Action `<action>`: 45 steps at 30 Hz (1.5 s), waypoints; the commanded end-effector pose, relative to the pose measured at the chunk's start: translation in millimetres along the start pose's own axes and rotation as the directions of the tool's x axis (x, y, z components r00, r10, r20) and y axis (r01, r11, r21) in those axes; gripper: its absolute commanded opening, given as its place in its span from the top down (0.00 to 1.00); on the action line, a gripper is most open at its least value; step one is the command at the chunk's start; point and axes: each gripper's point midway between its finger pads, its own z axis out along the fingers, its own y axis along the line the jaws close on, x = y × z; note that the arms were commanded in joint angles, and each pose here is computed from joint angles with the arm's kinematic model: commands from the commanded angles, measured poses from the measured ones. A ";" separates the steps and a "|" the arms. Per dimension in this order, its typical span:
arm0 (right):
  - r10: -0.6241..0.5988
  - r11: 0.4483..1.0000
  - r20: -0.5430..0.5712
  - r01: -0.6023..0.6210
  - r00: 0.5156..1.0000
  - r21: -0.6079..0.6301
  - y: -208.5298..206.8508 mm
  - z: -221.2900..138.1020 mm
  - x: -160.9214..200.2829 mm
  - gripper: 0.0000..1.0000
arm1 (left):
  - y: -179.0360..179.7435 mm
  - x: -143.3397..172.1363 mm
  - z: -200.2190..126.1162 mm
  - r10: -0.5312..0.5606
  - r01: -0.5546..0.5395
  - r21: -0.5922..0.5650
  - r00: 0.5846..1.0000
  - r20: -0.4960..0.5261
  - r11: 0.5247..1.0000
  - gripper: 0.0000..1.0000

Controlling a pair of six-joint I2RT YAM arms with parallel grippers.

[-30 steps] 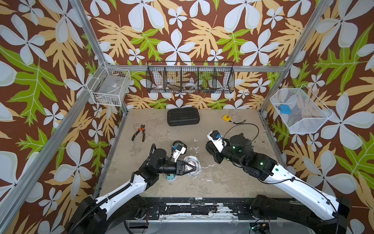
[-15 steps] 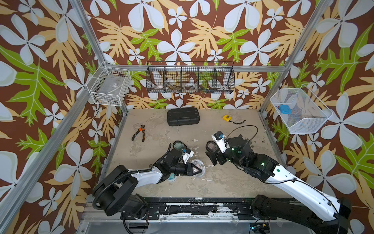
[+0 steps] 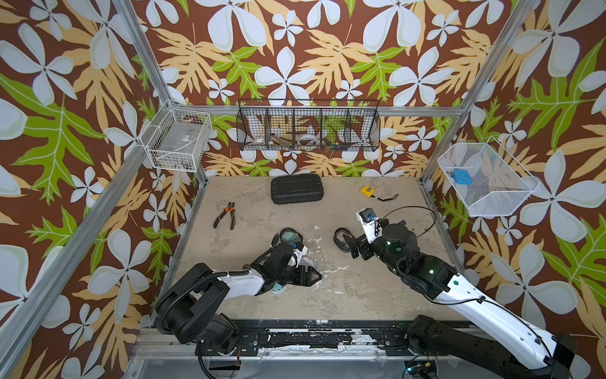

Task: Pack away charging kits
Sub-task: Place the storage bag at the center of the board.

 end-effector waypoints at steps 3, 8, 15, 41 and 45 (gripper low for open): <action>0.000 0.998 0.105 -0.006 0.995 0.059 -13.6 -7.3 -31.2 0.00 | 44.9 5.7 -17.2 -0.024 0.017 -0.291 0.999 -0.022 0.957 0.00; -0.003 0.999 0.112 -0.002 0.994 0.045 -28.5 -2.0 -44.3 0.00 | 44.8 -8.6 -48.0 -0.040 0.052 -0.397 0.998 0.038 0.916 0.00; 0.012 0.998 0.201 -0.024 0.980 0.055 -36.2 1.0 -60.7 0.00 | 12.6 -27.2 -55.5 0.010 0.003 -0.287 0.999 0.043 0.958 0.15; 0.047 0.998 0.174 -0.054 0.984 0.038 -36.6 -13.3 -45.3 0.00 | 35.9 -99.5 -53.9 0.119 -0.076 -0.437 0.990 0.073 0.896 0.27; 0.049 0.995 0.164 -0.061 0.985 0.073 -42.7 -11.6 -42.0 0.00 | 33.1 -133.2 -78.3 0.132 -0.025 -0.446 0.969 0.211 0.895 0.28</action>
